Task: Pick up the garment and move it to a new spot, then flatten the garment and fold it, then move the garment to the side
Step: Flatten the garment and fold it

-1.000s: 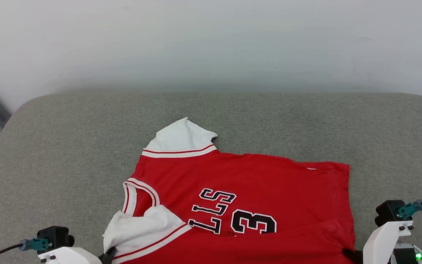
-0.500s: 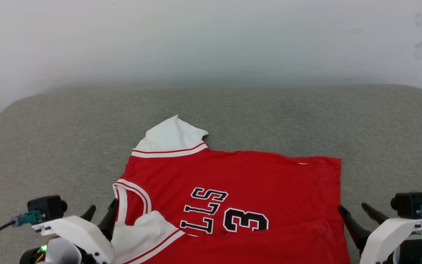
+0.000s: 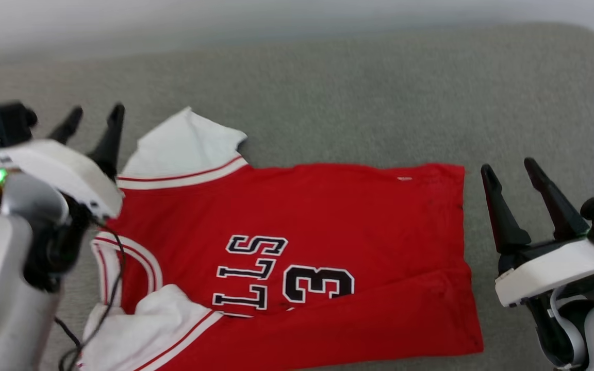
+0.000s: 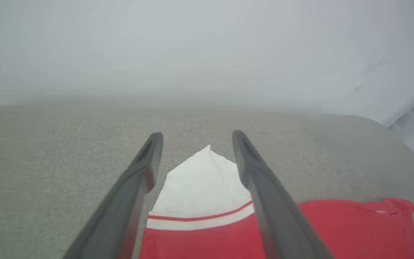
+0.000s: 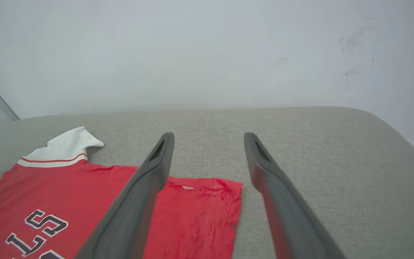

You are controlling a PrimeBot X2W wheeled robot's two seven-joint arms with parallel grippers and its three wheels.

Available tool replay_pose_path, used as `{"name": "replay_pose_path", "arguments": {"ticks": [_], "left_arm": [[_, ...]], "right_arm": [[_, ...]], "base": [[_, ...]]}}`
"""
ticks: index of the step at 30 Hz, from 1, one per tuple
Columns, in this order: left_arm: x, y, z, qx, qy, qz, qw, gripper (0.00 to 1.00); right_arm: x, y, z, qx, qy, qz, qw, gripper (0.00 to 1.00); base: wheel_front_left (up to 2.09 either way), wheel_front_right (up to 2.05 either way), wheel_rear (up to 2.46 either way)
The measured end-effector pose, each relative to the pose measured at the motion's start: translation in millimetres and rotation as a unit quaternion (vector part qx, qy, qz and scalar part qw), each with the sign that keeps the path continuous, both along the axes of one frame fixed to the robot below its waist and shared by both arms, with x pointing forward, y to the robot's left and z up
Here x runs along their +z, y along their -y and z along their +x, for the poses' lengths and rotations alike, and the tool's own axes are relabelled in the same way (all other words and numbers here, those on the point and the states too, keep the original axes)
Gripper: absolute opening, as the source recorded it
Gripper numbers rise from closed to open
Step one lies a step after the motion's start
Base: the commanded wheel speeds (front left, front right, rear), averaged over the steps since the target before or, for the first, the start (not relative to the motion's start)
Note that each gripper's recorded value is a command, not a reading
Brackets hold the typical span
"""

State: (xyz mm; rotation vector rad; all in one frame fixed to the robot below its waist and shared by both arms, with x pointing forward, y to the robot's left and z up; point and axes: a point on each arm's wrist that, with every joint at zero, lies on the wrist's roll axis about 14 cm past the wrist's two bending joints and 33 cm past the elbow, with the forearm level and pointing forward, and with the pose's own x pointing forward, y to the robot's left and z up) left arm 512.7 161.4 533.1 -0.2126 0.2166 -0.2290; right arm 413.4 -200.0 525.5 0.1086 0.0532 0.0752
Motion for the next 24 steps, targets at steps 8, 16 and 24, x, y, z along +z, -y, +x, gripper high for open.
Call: {"name": "replay_pose_path", "arguments": {"ticks": [8, 16, 24], "left_arm": [[-54.9, 31.5, 65.2, -0.089, -0.125, 0.034, 0.988, 1.00], [-123.8, 39.6, 78.3, -0.141, -0.304, 0.088, 0.938, 1.00], [-169.6, 32.2, 74.5, -0.137, -0.423, 0.092, 0.891, 0.82]], "right_arm": [[-31.7, 18.3, 13.1, -0.035, -0.027, -0.006, 0.999, 1.00], [-50.9, 33.2, 14.2, -0.060, -0.046, -0.013, 0.997, 1.00], [-71.0, 42.5, 9.5, -0.078, -0.072, -0.009, 0.994, 1.00]], "base": [[0.00, 0.00, 0.00], [0.00, 0.00, 0.00], [0.00, 0.00, 0.00]]}}
